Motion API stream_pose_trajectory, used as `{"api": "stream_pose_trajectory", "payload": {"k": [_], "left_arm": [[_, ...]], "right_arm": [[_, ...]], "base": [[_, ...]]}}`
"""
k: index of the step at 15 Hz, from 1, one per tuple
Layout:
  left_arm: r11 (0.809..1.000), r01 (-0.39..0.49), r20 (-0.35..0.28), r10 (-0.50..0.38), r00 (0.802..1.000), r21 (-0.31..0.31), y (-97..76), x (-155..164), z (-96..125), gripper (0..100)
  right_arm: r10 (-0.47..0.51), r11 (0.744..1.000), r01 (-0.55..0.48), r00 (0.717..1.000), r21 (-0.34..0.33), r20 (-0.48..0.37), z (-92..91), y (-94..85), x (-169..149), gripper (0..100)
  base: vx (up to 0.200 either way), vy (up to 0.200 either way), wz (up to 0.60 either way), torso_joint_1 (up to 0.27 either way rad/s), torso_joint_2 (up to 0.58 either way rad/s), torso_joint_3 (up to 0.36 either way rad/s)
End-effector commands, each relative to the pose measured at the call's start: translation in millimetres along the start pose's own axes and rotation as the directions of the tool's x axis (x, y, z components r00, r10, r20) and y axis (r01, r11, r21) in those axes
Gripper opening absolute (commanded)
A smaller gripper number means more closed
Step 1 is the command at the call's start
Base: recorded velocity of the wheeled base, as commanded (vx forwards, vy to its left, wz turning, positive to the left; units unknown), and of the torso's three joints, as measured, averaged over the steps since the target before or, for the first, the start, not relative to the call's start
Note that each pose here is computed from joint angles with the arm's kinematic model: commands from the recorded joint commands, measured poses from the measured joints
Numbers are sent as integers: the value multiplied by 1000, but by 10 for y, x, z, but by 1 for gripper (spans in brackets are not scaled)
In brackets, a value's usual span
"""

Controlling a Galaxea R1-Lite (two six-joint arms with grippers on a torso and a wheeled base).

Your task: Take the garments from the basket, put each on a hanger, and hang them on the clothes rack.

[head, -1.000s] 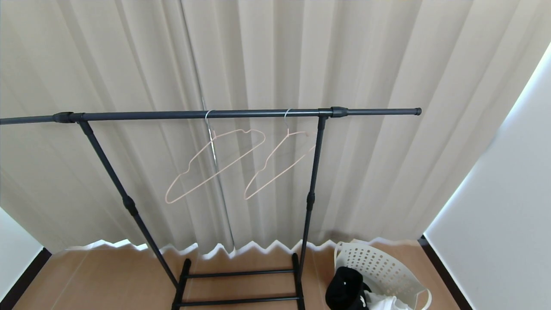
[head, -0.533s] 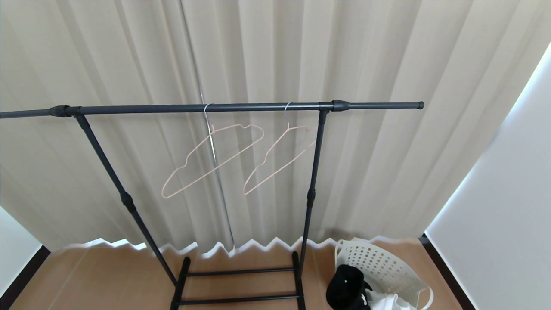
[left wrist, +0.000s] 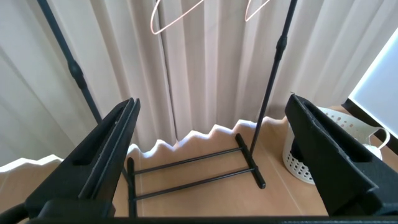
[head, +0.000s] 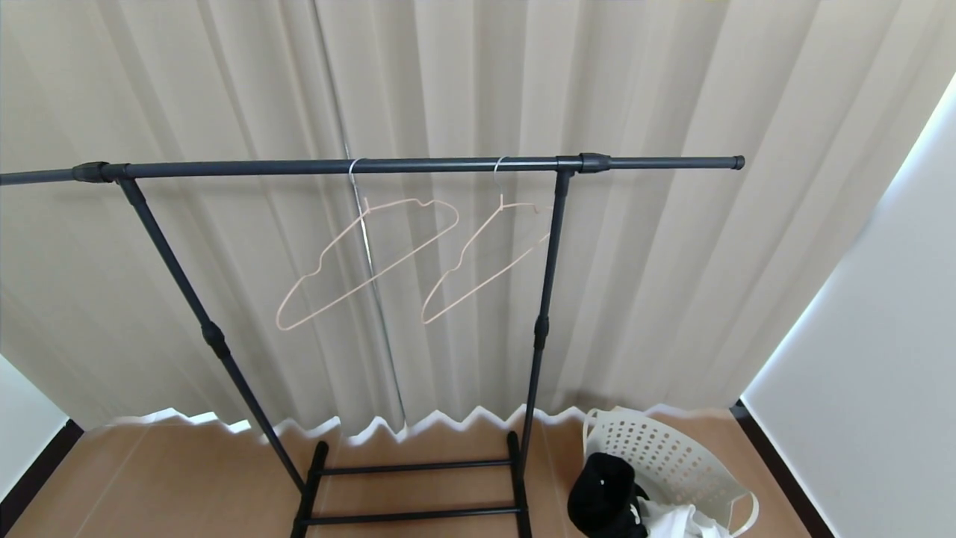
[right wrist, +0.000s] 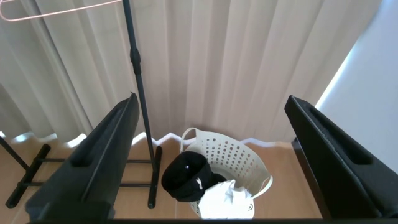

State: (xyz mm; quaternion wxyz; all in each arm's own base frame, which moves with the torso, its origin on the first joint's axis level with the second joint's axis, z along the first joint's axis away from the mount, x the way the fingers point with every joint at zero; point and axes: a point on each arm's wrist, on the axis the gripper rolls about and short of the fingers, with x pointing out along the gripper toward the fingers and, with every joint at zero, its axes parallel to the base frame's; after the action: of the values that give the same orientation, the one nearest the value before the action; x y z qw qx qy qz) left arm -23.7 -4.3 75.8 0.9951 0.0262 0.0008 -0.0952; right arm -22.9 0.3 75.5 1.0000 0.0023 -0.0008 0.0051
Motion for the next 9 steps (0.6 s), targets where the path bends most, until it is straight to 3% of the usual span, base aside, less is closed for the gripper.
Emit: {"api": "stream_pose_trajectory", "payload": {"k": [1,9], "left_arm": [[1000,0,-1,0,1000,0,0,1,0,100],[1000,3,-1,-3,1000,-1,0,1,0,100]], "right_arm": [[1,1000,-1,1000,0,0,1,0,1,100],[1,1000,-1,1000,0,0,1,0,1,100]], "base": [[0,0,0,-144,354,198],[0,0,0,-152,351,201]]}}
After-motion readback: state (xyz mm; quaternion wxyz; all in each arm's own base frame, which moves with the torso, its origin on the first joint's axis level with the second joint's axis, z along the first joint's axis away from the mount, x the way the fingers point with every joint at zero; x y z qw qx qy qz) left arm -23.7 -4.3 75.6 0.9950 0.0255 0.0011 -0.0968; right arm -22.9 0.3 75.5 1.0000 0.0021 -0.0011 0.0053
